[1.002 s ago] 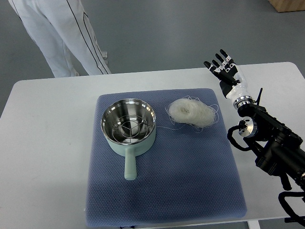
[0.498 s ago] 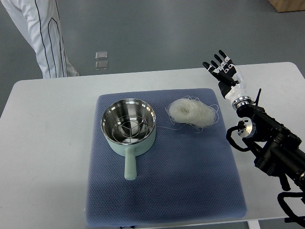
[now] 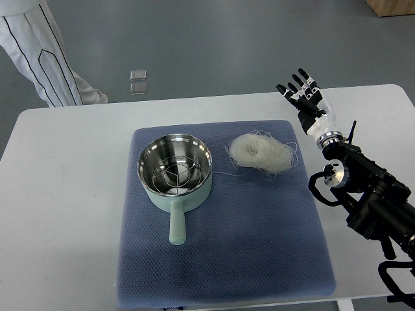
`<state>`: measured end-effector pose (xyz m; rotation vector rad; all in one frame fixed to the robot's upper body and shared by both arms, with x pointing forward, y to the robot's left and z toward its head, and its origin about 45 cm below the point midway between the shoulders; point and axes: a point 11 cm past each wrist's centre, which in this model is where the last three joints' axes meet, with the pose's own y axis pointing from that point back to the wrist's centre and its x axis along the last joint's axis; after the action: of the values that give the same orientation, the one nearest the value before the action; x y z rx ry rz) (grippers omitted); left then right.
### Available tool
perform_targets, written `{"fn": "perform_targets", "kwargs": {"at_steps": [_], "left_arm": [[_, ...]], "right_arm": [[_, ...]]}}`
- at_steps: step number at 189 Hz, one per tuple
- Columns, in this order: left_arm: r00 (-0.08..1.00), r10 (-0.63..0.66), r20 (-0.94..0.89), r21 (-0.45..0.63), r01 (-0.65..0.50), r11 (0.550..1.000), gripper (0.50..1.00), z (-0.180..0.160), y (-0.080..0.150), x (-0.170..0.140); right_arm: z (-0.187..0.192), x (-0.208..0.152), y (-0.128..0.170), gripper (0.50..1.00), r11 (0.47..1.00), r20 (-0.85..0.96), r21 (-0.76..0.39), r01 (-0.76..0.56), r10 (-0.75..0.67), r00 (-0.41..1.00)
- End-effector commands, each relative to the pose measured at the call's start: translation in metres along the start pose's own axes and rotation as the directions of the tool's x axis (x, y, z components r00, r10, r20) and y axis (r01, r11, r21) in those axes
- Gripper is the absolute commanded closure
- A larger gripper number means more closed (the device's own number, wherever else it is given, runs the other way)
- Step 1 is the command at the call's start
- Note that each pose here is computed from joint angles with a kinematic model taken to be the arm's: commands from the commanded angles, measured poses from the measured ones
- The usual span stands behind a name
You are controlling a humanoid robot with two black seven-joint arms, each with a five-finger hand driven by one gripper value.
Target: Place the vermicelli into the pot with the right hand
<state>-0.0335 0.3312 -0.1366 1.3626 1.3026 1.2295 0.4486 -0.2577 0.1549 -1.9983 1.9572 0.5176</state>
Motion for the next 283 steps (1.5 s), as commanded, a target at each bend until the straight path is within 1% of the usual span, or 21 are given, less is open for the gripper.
{"fn": "perform_targets", "kwargs": {"at_steps": [1, 32, 96, 112, 136, 147, 154, 165, 175, 190, 208, 224, 246, 260, 283], "left_arm": [[1.0, -0.001, 0.003, -0.004, 0.001, 1.0, 0.5, 0.003, 0.0, -0.001], [1.0, 0.002, 0.005, -0.018, -0.002, 1.0, 0.5, 0.011, 0.002, 0.0], [1.0, 0.002, 0.005, -0.018, -0.002, 1.0, 0.5, 0.011, 0.002, 0.0], [1.0, 0.0, 0.005, -0.018, 0.0, 1.0, 0.5, 0.011, 0.002, 0.0], [1.0, 0.0, 0.005, -0.018, 0.0, 1.0, 0.5, 0.011, 0.002, 0.0], [1.0, 0.0, 0.005, -0.018, 0.0, 1.0, 0.5, 0.011, 0.002, 0.0], [1.0, 0.0, 0.005, -0.018, 0.0, 1.0, 0.5, 0.011, 0.002, 0.0], [1.0, 0.0, 0.004, -0.018, 0.0, 1.0, 0.5, 0.011, 0.002, 0.0], [1.0, 0.0, 0.004, -0.018, 0.0, 1.0, 0.5, 0.011, 0.002, 0.0], [1.0, 0.0, 0.004, -0.018, 0.0, 1.0, 0.5, 0.011, 0.002, 0.0], [1.0, 0.0, 0.004, -0.018, 0.0, 1.0, 0.5, 0.011, 0.002, 0.0], [1.0, 0.0, 0.004, -0.018, 0.0, 1.0, 0.5, 0.011, 0.002, 0.0], [1.0, 0.0, 0.004, -0.018, 0.0, 1.0, 0.5, 0.011, 0.002, 0.0], [1.0, 0.0, 0.004, -0.018, 0.0, 1.0, 0.5, 0.011, 0.002, 0.0], [1.0, 0.0, 0.004, -0.018, 0.0, 1.0, 0.5, 0.011, 0.002, 0.0]], "right_arm": [[0.0, 0.003, 0.0, 0.572, 1.0, -0.006, -0.001, -0.006, 0.006, 1.0], [0.0, 0.008, 0.0, 0.572, 1.0, -0.012, -0.004, -0.015, 0.015, 1.0], [-0.001, 0.009, 0.0, 0.572, 1.0, -0.042, -0.015, -0.009, 0.008, 0.999], [-0.013, 0.013, -0.004, 0.572, 1.0, -0.072, -0.003, 0.0, 0.0, 0.997], [-0.032, 0.027, -0.004, 0.572, 1.0, -0.176, 0.004, 0.028, -0.027, 0.984], [-0.041, 0.028, -0.006, 0.572, 0.998, -0.269, -0.003, 0.069, -0.067, 0.961], [-0.041, 0.025, -0.005, 0.572, 0.995, -0.322, -0.02, 0.102, -0.103, 0.941], [-0.038, 0.014, -0.002, 0.572, 0.979, -0.424, -0.072, 0.192, -0.204, 0.883], [-0.036, 0.005, 0.002, 0.572, 0.953, -0.505, -0.13, 0.275, -0.303, 0.809], [-0.04, 0.004, 0.013, 0.572, 0.905, -0.646, -0.231, 0.356, -0.417, 0.64], [-0.04, -0.006, 0.025, 0.572, 0.839, -0.723, -0.333, 0.431, -0.521, 0.454], [-0.046, -0.006, 0.033, 0.572, 0.786, -0.753, -0.417, 0.456, -0.58, 0.312], [-0.049, -0.013, 0.035, 0.572, 0.718, -0.769, -0.52, 0.464, -0.629, 0.112], [-0.047, -0.014, 0.035, 0.572, 0.695, -0.772, -0.565, 0.446, -0.635, 0.011], [-0.04, -0.016, 0.036, 0.572, 0.675, -0.767, -0.601, 0.427, -0.638, -0.071]]}}
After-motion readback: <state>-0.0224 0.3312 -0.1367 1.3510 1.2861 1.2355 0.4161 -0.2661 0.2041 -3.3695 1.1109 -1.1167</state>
